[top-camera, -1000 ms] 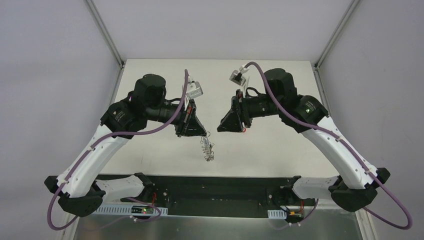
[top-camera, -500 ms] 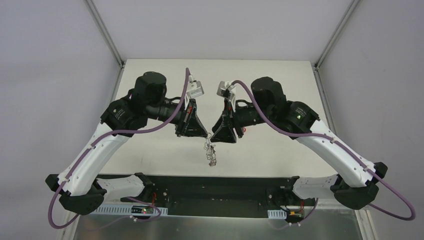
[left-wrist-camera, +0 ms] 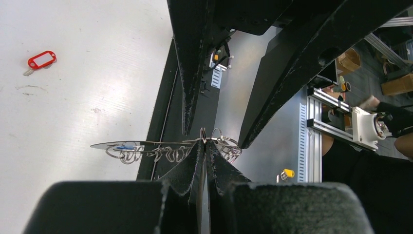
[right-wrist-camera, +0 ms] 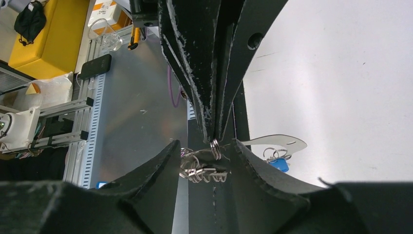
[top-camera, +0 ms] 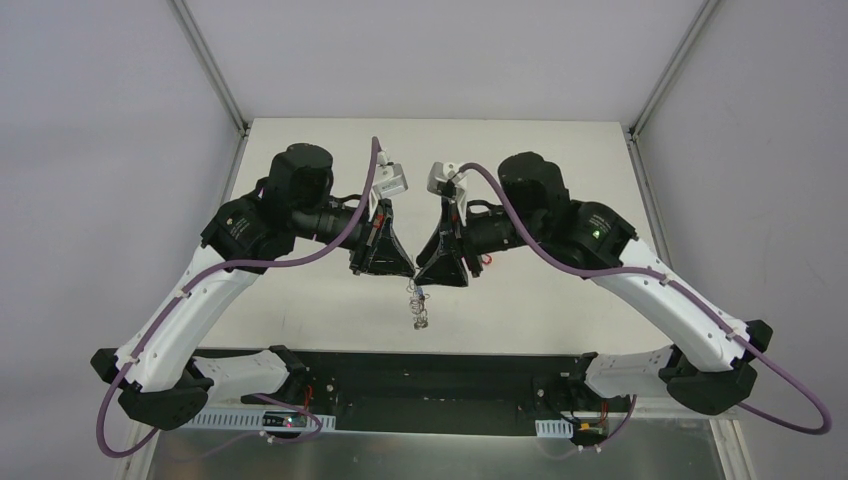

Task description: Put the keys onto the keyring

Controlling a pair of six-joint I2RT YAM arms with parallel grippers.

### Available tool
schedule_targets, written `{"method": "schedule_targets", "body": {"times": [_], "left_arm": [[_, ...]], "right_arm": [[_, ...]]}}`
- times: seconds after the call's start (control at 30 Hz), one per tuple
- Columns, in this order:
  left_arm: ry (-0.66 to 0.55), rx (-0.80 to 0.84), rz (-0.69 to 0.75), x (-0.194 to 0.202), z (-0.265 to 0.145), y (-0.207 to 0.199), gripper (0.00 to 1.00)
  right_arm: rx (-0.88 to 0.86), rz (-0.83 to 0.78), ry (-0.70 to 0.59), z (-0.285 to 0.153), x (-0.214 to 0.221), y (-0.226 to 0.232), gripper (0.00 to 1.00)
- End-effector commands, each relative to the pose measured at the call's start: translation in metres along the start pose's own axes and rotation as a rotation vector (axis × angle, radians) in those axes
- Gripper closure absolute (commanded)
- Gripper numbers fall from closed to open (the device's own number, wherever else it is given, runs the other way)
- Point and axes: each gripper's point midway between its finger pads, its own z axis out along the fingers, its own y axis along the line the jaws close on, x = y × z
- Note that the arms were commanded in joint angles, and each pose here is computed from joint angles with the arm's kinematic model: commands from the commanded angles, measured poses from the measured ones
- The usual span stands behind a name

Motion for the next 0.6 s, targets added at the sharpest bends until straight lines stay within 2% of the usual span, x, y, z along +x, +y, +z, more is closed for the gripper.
{"method": "schedule_targets", "body": {"times": [0.0, 0.2, 0.57], "left_arm": [[-0.045, 0.055, 0.075, -0.014, -0.008, -0.019, 1.0], [-0.046, 0.058, 0.08, -0.013, -0.009, -0.021, 1.0], [-0.046, 0.057, 0.083, -0.013, -0.009, -0.02, 1.0]], "right_arm": [[-0.029, -0.064, -0.029, -0.001, -0.014, 0.009, 0.56], [-0.052, -0.062, -0.01, 0.001, -0.01, 0.012, 0.67], [-0.097, -0.061, 0.018, -0.001, -0.004, 0.02, 0.78]]}}
